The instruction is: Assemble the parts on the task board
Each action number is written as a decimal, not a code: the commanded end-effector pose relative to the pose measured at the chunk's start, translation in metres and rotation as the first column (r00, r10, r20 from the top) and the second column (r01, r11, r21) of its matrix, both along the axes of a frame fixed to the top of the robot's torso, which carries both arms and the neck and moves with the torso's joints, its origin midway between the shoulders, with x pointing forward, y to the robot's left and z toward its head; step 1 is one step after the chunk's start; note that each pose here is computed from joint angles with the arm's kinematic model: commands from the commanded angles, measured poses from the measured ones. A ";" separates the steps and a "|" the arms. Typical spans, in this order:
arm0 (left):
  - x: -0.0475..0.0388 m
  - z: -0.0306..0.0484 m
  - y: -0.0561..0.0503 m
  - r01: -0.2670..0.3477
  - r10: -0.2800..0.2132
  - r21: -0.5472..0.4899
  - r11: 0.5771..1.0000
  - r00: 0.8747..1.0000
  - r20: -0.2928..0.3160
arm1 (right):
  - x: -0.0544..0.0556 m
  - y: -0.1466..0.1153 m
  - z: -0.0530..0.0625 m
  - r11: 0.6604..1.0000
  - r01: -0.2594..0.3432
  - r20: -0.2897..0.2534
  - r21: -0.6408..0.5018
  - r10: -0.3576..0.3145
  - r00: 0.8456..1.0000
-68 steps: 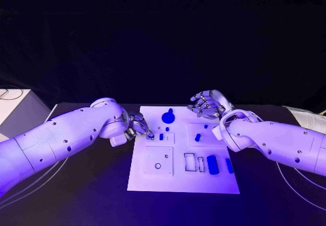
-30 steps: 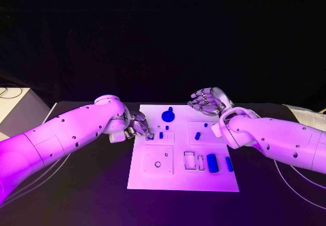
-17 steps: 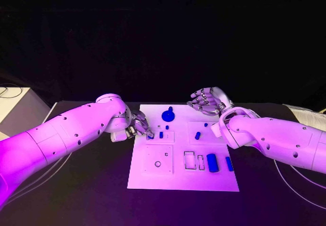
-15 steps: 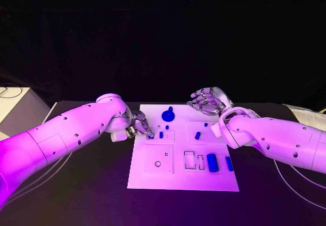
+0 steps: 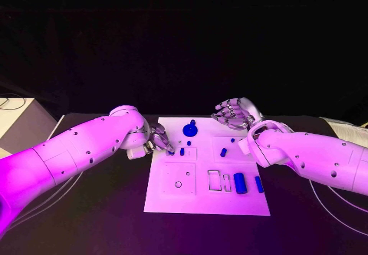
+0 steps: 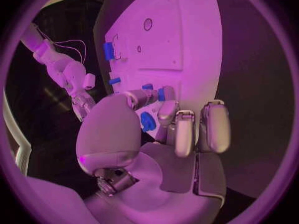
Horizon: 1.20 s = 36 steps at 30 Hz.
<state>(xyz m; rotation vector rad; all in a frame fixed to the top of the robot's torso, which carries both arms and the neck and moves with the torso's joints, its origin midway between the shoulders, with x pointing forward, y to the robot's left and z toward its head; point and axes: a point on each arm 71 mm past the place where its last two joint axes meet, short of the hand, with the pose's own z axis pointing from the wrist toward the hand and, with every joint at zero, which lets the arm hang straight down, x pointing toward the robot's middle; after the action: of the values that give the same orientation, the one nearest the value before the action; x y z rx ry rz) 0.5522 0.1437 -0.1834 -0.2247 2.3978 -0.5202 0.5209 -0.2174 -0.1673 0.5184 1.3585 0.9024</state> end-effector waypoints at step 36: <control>-0.0012 -0.0024 -0.001 0.058 -0.057 0.073 0.996 0.998 -0.015 | -0.001 0.002 0.001 1.000 -0.022 0.006 -0.001 0.022 1.000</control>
<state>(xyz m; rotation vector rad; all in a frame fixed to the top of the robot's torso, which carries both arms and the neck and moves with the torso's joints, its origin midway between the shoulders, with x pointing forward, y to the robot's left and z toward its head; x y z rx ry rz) 0.5528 0.1431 -0.1812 -0.1452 2.4106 -0.4779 0.5208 -0.2174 -0.1673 0.5183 1.3591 0.9036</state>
